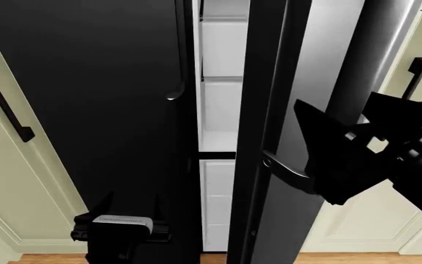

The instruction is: Open the fridge door

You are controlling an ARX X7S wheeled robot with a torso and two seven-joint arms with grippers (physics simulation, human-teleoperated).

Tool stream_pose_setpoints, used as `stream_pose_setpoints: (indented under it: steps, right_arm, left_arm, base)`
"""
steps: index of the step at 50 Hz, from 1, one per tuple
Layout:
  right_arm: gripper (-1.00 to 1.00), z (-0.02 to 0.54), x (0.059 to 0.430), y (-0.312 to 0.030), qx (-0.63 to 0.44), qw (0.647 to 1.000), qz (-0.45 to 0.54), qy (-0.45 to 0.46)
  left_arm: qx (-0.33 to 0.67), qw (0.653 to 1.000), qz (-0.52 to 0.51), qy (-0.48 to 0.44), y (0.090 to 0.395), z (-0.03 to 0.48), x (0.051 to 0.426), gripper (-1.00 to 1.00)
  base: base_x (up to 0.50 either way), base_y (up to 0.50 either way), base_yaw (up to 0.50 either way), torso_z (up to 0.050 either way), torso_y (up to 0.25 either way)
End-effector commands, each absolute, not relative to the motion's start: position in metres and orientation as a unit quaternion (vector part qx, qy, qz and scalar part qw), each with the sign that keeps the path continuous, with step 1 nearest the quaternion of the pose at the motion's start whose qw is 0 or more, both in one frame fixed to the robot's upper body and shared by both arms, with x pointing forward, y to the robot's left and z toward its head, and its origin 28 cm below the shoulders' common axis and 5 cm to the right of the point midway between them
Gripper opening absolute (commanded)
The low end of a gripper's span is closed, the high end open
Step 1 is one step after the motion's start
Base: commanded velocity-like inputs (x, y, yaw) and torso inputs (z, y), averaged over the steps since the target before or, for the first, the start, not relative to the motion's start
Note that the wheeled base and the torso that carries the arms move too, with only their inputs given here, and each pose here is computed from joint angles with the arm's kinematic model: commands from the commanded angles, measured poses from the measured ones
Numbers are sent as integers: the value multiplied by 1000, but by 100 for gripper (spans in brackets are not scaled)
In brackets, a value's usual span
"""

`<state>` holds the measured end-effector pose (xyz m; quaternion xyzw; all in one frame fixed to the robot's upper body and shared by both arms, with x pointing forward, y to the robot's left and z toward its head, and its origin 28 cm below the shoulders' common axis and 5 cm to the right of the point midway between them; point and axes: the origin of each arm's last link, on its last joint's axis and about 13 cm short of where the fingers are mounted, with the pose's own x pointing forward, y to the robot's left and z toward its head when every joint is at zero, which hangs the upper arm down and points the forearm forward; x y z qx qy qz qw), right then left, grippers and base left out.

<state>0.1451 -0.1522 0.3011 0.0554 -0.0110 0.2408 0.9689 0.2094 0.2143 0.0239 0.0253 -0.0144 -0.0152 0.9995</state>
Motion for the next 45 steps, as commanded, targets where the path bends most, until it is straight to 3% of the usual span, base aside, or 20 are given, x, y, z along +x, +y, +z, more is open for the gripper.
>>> stream_pose_setpoints:
  steps: [1,22,45]
  right_arm:
    - [100,301,141,-154,51,970,236,-11]
    - [100,295,142,-162,49,977,209,-12]
    - [100,310,101,-148,31,982,184,-30]
  left_arm:
    - [25,999,-15,-15,214,25,209,100]
    - [26,999,-16,-15,214,24,208,100]
    - [27,999,-19,-15,213,24,205,100]
  base:
    - [0,0,0,0,0]
    - [0,0,0,0,0]
    - [0,0,0,0,0]
